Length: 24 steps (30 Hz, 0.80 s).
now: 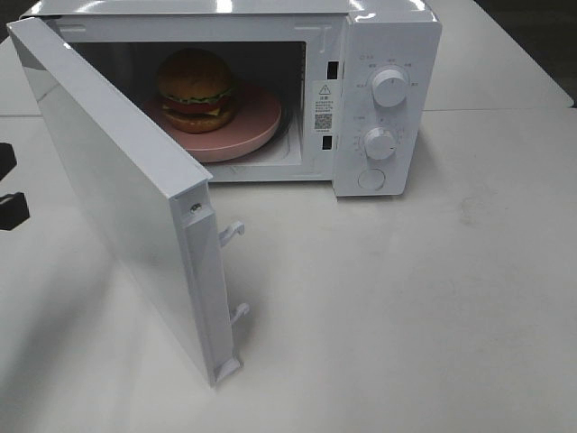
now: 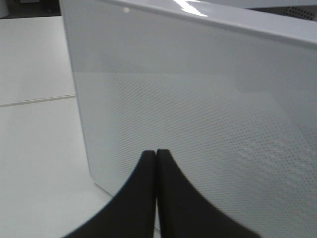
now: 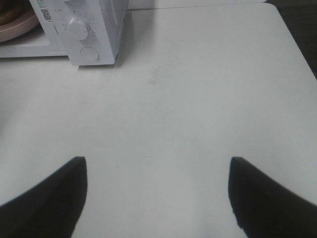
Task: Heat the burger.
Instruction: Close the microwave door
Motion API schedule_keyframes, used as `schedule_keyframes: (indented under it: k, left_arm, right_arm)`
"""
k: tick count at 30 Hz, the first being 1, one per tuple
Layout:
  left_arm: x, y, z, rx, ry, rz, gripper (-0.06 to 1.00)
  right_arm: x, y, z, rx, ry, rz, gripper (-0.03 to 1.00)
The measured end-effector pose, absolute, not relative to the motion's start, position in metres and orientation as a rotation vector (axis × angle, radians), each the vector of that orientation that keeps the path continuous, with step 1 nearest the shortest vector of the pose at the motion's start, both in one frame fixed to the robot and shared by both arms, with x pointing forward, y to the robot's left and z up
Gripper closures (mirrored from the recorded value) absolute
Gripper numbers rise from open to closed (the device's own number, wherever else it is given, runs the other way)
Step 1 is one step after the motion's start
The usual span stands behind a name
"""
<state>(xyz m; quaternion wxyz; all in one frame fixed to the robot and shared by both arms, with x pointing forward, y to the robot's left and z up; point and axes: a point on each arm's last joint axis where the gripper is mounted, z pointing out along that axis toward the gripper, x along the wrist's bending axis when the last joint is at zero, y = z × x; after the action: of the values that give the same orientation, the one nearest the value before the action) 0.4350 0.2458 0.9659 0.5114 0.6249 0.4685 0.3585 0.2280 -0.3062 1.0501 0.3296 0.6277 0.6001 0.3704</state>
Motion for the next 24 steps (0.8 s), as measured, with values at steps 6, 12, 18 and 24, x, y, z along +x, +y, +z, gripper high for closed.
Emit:
schedule_keyframes:
  k: [6, 12, 18, 24]
  left_arm:
    - [0.443, 0.238, 0.96, 1.532, 1.103, 0.805, 0.94]
    - [0.46, 0.219, 0.959, 1.566, 1.056, 0.752, 0.94]
    - [0.469, 0.204, 0.954, 1.568, 1.071, 0.707, 0.94]
    - [0.475, 0.188, 0.953, 1.578, 1.047, 0.688, 0.94]
  right_arm:
    - [0.228, -0.306, 1.05, 1.642, 1.57, 0.969, 0.21]
    - [0.228, -0.306, 1.05, 1.642, 1.57, 0.969, 0.21]
    - [0.228, -0.306, 1.05, 1.642, 1.57, 0.969, 0.21]
    - [0.228, -0.306, 1.05, 1.642, 1.57, 0.969, 0.21]
